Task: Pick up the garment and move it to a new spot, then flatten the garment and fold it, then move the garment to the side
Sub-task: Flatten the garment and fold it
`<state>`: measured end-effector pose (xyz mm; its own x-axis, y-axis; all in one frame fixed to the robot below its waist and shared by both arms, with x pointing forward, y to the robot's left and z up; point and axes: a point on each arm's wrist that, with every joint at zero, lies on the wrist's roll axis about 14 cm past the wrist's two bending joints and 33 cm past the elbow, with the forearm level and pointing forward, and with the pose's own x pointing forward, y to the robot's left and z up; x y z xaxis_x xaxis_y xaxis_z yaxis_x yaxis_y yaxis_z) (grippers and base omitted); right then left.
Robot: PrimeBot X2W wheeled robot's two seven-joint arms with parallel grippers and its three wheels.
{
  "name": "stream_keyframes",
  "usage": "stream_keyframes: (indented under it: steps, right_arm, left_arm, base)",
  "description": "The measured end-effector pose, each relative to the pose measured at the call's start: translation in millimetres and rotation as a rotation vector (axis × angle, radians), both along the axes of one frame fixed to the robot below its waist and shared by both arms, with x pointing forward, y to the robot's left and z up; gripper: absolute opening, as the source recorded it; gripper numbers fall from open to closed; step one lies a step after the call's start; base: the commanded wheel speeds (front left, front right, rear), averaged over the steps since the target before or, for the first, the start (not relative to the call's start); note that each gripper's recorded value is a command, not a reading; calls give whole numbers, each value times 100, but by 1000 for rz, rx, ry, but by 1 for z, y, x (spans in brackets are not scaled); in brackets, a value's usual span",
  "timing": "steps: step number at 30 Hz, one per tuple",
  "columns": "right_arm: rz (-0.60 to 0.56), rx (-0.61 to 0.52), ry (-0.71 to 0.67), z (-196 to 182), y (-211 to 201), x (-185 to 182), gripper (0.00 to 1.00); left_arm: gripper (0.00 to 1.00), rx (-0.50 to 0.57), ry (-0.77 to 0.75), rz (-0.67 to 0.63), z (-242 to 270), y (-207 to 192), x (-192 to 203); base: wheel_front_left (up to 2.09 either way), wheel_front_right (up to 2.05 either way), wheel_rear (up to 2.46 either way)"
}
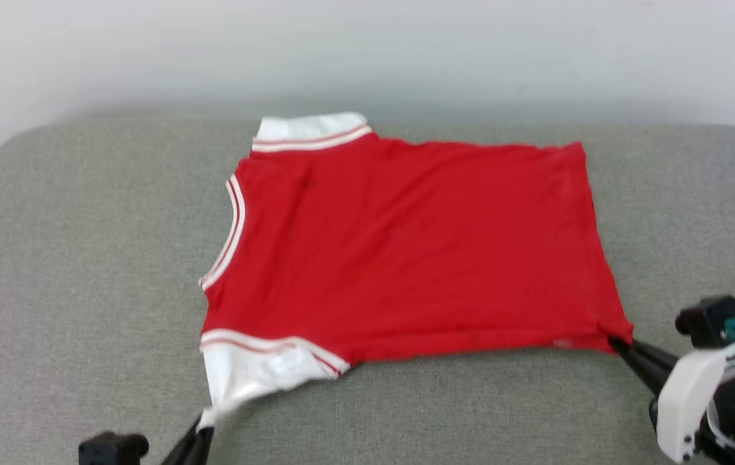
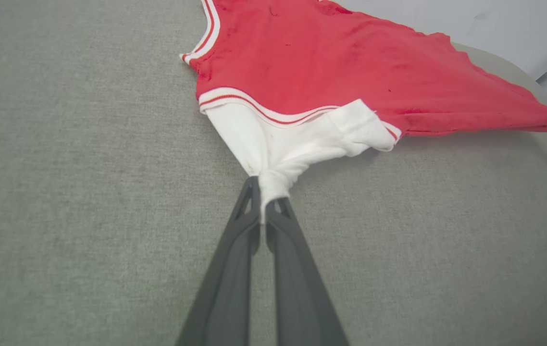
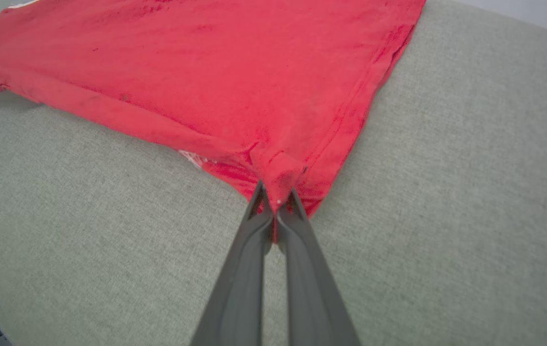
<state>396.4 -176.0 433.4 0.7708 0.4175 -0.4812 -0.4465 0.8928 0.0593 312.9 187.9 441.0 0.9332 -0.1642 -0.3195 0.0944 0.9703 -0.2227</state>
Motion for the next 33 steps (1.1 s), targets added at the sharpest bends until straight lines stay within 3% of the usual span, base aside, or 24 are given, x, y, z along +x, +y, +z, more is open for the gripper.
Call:
stream_keyframes:
  steps: [18,25,33]
  right_arm:
    - [-93,32,134,-25,-28,-94,0]
    - [-99,43,137,-22,-23,-97,0]
    - [-88,48,92,-6,-16,-78,0]
  left_arm:
    - [0,-150,253,-24,-31,-17,-93]
    - [0,-109,194,-50,-21,-13,-85]
    - [0,14,34,-142,9,-12,-30]
  base:
    - [0,0,0]
    - [0,0,0]
    - [0,0,0]
